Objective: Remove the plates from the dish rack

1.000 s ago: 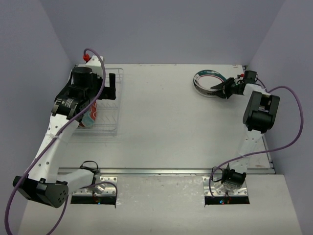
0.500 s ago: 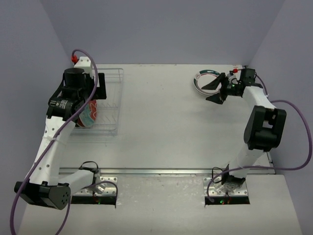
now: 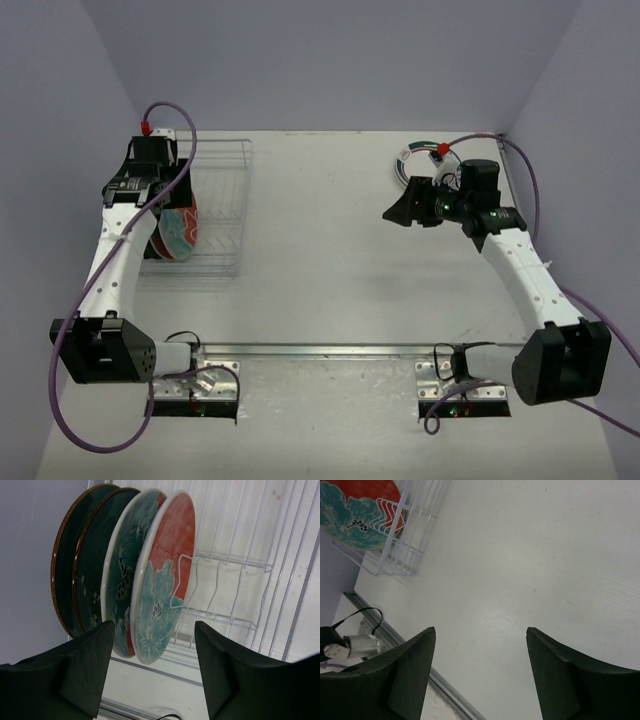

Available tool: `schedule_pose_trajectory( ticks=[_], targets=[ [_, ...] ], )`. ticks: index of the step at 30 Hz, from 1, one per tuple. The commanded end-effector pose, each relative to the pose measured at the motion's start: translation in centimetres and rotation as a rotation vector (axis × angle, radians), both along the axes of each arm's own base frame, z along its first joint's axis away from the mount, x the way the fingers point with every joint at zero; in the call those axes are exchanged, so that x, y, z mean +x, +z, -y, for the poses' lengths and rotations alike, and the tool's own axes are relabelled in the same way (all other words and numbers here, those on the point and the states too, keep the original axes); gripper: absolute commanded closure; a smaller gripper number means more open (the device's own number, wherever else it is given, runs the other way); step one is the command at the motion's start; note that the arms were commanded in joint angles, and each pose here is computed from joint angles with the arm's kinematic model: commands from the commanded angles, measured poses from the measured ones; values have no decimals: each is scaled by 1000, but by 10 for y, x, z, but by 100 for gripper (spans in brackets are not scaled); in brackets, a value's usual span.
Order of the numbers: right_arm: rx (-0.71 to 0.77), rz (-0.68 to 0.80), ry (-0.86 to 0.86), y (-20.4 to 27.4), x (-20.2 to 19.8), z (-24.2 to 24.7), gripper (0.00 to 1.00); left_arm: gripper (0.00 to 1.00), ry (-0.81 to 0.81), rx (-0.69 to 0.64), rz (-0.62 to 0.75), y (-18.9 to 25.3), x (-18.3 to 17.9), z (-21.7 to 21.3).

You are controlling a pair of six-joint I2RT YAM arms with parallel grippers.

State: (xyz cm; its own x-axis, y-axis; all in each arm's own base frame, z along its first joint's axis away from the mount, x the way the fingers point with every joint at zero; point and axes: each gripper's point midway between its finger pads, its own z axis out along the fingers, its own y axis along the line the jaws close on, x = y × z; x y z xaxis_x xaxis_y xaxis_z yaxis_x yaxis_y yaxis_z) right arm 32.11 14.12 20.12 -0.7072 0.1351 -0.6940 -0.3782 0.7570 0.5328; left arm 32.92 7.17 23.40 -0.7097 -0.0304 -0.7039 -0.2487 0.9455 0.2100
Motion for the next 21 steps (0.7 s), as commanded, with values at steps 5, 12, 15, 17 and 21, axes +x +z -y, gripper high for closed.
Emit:
schedule_pose_trajectory(
  ticks=[5, 12, 15, 17, 21],
  targets=[
    [-82, 93, 6, -14, 5, 6, 27, 38, 14, 79, 10, 7, 11, -13],
    [-87, 121, 15, -10, 3, 6, 28, 38, 23, 84, -48, -19, 16, -16],
    [-87, 121, 19, -11, 2, 6, 28, 38, 22, 82, -59, -25, 21, -16],
    [-89, 122, 19, -11, 1, 6, 28, 39, 19, 80, -77, -32, 24, -16],
    [-88, 123, 26, -12, 1, 5, 28, 42, 15, 75, -94, -43, 27, -16]
  ],
)
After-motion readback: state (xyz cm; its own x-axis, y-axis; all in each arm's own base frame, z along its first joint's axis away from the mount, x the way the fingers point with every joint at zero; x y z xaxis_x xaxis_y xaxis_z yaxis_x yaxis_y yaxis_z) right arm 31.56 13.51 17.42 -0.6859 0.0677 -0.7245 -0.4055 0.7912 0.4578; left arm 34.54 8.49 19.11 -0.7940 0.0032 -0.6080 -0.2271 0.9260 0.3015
